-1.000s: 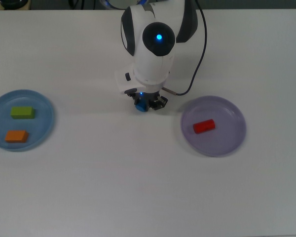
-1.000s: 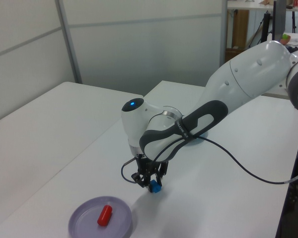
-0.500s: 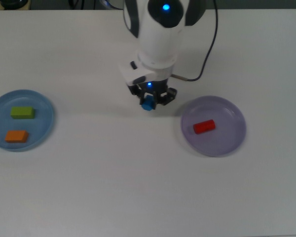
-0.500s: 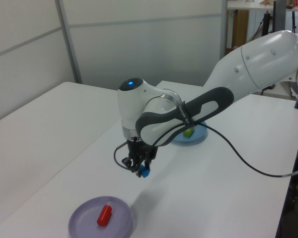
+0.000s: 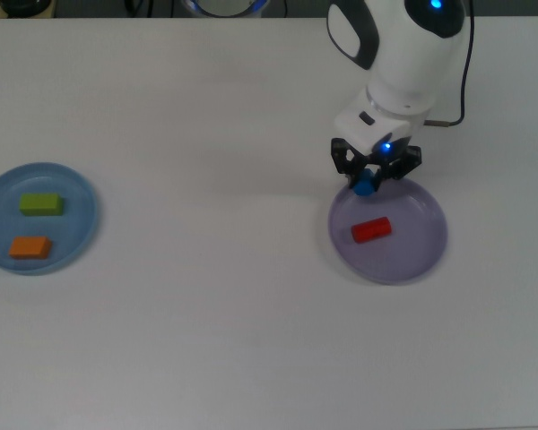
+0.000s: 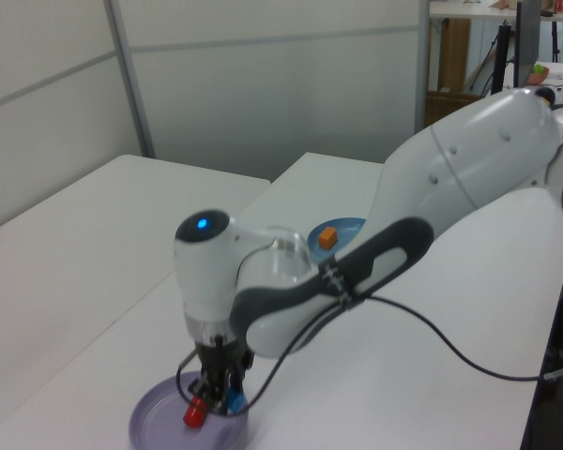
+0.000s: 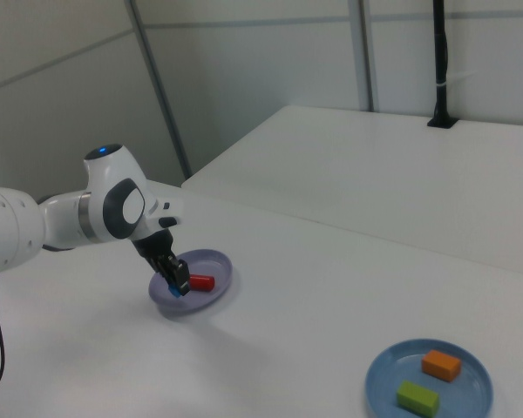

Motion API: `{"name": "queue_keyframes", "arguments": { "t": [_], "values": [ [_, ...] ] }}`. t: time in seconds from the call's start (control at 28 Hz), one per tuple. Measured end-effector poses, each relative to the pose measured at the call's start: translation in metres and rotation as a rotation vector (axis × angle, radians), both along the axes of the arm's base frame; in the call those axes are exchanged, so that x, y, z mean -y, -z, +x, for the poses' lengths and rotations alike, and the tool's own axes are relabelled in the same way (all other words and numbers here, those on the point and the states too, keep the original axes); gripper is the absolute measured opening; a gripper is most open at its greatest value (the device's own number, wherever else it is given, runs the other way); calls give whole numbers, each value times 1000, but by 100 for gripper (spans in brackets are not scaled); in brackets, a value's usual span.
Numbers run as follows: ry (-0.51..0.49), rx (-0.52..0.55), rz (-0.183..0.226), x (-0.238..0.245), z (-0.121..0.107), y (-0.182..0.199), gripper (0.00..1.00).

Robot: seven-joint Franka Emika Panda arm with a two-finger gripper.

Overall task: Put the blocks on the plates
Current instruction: 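Carry the blue cube onto the lavender plate beside the red cylinder and release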

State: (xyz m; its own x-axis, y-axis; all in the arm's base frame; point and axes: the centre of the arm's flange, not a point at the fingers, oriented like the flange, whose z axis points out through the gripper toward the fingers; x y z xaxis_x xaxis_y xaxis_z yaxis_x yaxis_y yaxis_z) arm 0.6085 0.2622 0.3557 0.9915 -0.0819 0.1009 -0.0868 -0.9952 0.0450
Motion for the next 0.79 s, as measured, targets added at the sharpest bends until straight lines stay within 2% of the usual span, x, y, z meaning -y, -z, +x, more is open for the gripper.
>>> {"name": "queue_keyframes", "arguments": {
  "t": [0.18,0.29,0.5,0.57,0.79],
  "values": [
    [-15,-11,-18,-11,5,33,38],
    [-9,-7,-17,-13,12,40,40],
    [2,14,-8,-13,20,31,62],
    [3,23,-4,-13,22,26,72],
    [14,60,4,-10,25,-4,96]
  ]
}}
